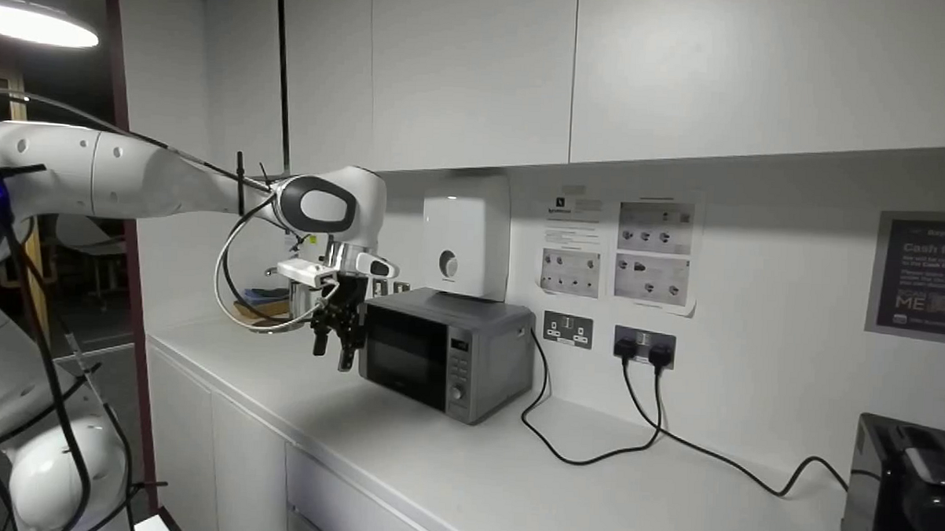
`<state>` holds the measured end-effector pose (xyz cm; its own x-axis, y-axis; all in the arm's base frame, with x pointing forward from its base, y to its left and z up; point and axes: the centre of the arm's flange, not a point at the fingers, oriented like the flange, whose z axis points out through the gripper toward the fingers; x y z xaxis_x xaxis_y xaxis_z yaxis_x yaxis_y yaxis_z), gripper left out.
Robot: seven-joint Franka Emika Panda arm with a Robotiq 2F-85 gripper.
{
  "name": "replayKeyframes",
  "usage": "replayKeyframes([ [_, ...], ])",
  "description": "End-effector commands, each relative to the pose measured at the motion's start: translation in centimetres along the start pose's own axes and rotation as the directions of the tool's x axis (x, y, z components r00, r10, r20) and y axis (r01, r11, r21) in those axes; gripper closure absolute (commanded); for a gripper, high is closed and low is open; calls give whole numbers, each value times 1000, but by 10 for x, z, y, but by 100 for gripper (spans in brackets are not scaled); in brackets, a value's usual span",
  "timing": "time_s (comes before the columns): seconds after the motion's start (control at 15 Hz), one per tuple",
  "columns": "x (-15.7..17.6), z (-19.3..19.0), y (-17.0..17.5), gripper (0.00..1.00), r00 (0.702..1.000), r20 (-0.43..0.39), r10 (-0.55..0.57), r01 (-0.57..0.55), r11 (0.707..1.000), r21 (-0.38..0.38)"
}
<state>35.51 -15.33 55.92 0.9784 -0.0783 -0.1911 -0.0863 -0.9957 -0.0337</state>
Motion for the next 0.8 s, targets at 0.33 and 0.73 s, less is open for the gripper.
replayKeyframes([
  [0.33,28,26,9,0,988,-133,-76,68,996,-58],
  [0.73,56,23,14,0,963,-241,-123,101,990,-101],
])
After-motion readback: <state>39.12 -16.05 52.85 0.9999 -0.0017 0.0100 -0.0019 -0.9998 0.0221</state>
